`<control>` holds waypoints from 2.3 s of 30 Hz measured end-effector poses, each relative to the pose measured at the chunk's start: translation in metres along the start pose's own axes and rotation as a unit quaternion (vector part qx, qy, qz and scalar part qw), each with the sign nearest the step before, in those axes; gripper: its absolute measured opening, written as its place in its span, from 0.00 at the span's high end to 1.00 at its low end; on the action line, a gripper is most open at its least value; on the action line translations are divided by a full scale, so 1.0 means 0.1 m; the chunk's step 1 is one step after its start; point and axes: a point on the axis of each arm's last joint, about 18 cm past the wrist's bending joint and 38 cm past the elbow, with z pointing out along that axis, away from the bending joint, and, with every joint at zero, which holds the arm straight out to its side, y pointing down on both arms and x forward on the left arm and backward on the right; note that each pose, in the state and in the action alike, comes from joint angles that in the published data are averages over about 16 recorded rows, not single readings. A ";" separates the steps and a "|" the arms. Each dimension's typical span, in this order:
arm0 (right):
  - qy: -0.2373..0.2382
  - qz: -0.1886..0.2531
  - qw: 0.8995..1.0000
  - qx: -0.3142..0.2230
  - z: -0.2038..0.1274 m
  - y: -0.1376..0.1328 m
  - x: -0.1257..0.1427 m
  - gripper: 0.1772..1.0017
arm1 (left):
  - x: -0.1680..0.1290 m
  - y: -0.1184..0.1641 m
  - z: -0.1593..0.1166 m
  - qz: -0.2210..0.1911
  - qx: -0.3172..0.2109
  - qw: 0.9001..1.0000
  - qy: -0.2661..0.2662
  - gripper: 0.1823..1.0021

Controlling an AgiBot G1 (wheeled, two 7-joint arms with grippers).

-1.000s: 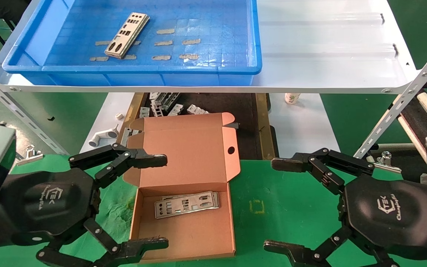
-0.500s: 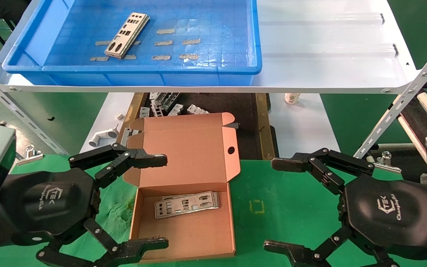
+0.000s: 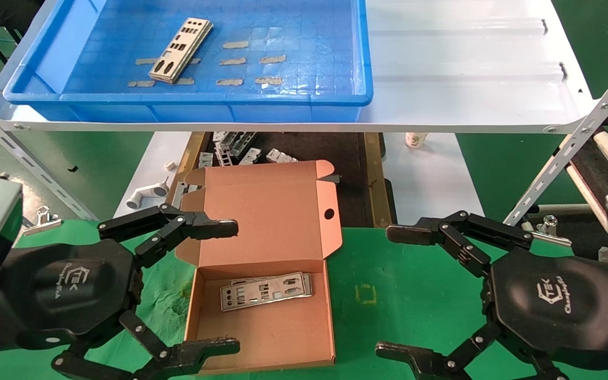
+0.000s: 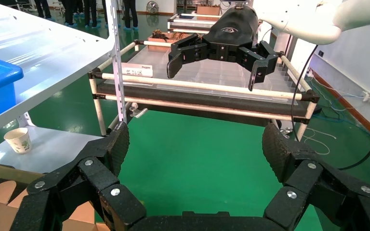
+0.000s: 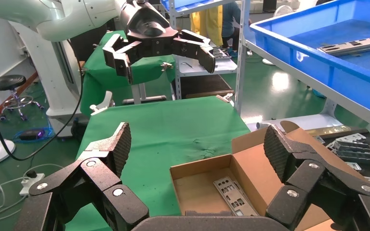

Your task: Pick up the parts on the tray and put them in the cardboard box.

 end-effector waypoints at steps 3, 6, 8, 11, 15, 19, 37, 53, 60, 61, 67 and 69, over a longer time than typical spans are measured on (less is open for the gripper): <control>0.000 0.000 1.000 0.000 0.00 0.00 0.00 0.00 | 0.00 0.00 0.00 0.000 0.000 1.000 0.000 0.00; 0.000 0.000 1.000 0.000 0.00 0.00 0.00 0.00 | 0.00 0.00 0.00 0.000 0.000 1.000 0.000 0.00; 0.000 0.000 1.000 0.000 0.00 0.00 0.00 0.00 | 0.00 0.00 0.00 0.000 0.000 1.000 0.000 0.00; 0.000 0.000 1.000 0.000 0.00 0.00 0.00 0.00 | 0.00 0.00 0.00 0.000 0.000 1.000 0.000 0.00; 0.000 0.000 1.000 0.000 0.00 0.00 0.00 0.00 | 0.00 0.00 0.00 0.000 0.000 1.000 0.000 0.00; 0.000 0.000 1.000 0.000 0.00 0.00 0.00 0.00 | 0.00 0.00 0.00 0.000 0.000 1.000 0.000 0.00; 0.000 0.000 1.000 0.000 0.00 0.00 0.00 0.00 | 0.00 0.00 0.00 0.000 0.000 1.000 0.000 0.00; 0.000 0.000 1.000 0.000 0.00 0.00 0.00 0.00 | 0.00 0.00 0.00 0.000 0.000 1.000 0.000 0.00; 0.000 0.000 1.000 0.000 0.00 0.00 0.00 0.00 | 0.00 0.00 0.00 0.000 0.000 1.000 0.000 0.00; 0.000 0.000 1.000 0.000 0.00 0.00 0.00 0.00 | 0.00 0.00 0.00 0.000 0.000 1.000 0.000 0.00; 0.000 0.000 1.000 0.000 0.00 0.00 0.00 0.00 | 0.00 0.00 0.00 0.000 0.000 1.000 0.000 0.00; 0.000 0.000 1.000 0.000 0.00 0.00 0.00 0.00 | 0.00 0.00 0.00 0.000 0.000 1.000 0.000 0.00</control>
